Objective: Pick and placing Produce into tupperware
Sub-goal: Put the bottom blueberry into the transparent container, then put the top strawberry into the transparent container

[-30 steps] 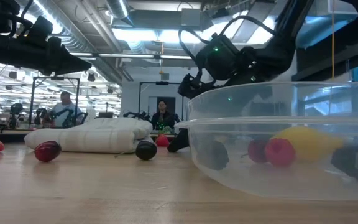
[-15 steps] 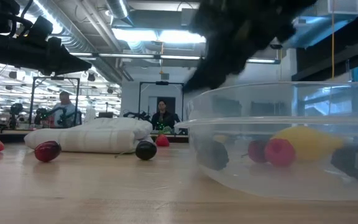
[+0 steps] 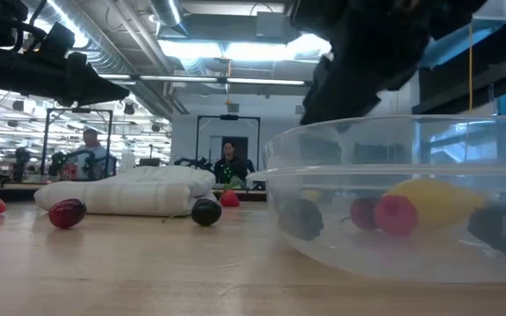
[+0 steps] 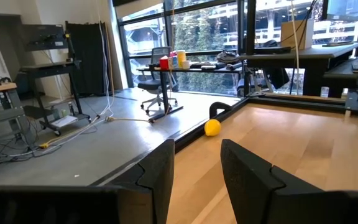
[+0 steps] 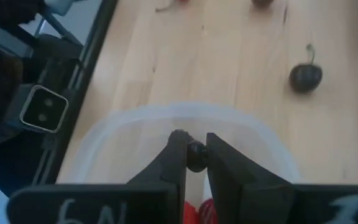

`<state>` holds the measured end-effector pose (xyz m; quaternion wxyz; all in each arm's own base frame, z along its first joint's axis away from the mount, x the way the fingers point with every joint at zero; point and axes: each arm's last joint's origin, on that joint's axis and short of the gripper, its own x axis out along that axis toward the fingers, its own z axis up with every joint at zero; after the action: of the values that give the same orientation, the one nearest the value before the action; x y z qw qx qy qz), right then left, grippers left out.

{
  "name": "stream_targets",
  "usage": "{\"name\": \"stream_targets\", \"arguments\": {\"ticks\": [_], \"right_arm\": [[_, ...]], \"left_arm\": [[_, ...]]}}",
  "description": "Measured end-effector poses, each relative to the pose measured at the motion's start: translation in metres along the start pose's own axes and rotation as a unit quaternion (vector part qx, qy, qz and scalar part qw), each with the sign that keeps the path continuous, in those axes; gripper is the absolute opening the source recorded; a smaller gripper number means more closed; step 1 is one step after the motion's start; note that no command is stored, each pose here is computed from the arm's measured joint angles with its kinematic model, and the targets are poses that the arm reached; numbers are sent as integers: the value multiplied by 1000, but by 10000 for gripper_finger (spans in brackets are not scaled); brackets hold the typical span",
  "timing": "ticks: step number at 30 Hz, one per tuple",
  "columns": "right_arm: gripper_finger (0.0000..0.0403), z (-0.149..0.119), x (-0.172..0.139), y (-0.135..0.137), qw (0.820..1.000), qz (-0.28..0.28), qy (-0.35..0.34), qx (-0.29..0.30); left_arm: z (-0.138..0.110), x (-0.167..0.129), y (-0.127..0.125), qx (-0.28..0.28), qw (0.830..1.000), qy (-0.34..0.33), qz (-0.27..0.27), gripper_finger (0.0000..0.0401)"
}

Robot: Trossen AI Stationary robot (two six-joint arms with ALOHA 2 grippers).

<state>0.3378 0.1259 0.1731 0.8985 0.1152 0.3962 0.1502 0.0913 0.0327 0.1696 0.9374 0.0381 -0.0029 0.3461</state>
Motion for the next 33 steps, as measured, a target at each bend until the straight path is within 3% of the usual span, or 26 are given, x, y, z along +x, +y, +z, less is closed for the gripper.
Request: {"name": "stream_targets", "arguments": {"ticks": [20,33], "right_arm": [[96,-8,8,-5,999,-11,27,24],[182,-2,3,-8,1000,-10,13,3]], "left_arm": [[0,0,0,-1,1000,0,0,126],[0,0,0,-1,1000,0,0,126]]}}
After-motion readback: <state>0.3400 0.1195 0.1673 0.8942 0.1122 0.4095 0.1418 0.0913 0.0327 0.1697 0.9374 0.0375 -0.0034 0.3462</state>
